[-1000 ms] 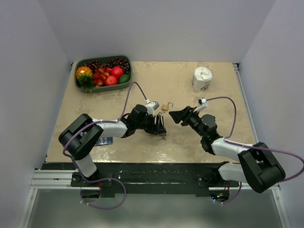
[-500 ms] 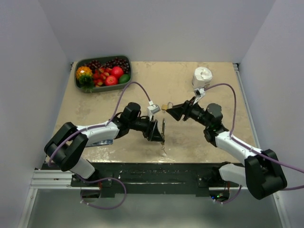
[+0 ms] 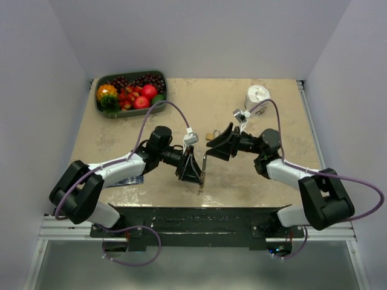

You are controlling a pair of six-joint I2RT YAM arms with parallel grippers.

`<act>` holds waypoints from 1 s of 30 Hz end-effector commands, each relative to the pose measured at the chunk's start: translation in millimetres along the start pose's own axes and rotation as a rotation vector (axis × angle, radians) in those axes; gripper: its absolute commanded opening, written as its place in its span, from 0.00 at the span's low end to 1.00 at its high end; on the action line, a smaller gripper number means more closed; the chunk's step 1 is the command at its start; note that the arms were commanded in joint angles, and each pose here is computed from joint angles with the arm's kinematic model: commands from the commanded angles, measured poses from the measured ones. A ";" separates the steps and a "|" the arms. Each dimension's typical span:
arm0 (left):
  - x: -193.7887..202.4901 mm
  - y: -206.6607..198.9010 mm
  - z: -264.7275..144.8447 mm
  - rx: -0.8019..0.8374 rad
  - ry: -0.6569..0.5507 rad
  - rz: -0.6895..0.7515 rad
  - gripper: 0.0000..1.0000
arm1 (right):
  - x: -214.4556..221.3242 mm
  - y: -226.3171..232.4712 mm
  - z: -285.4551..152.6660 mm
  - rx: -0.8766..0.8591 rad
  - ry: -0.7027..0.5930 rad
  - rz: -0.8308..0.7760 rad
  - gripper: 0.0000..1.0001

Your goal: Unlock with the key

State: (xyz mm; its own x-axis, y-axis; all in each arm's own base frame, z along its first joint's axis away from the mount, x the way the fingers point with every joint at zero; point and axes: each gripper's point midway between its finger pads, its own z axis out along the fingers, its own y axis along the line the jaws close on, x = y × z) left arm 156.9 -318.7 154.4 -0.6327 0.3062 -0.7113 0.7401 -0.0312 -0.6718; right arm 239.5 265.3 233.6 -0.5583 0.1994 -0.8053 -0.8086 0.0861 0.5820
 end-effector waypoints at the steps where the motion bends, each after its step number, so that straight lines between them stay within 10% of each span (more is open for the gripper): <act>1: -19.3 -26.7 -5.2 0.112 -0.018 0.134 0.00 | -7.0 36.1 6.2 -0.167 0.024 -0.079 0.70; 30: -34.1 13.9 -17.8 -0.138 -0.078 0.146 0.00 | 20.2 10.8 11.3 0.043 0.167 -0.102 0.50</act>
State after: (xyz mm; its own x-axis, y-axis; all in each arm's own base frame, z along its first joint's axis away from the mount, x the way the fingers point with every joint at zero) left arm 172.8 -312.2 157.6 -0.6176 0.2676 -0.7395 0.7706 0.0180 -0.6370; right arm 212.6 281.7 228.8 -0.5255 0.0484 -0.8494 -0.8463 0.0734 0.5277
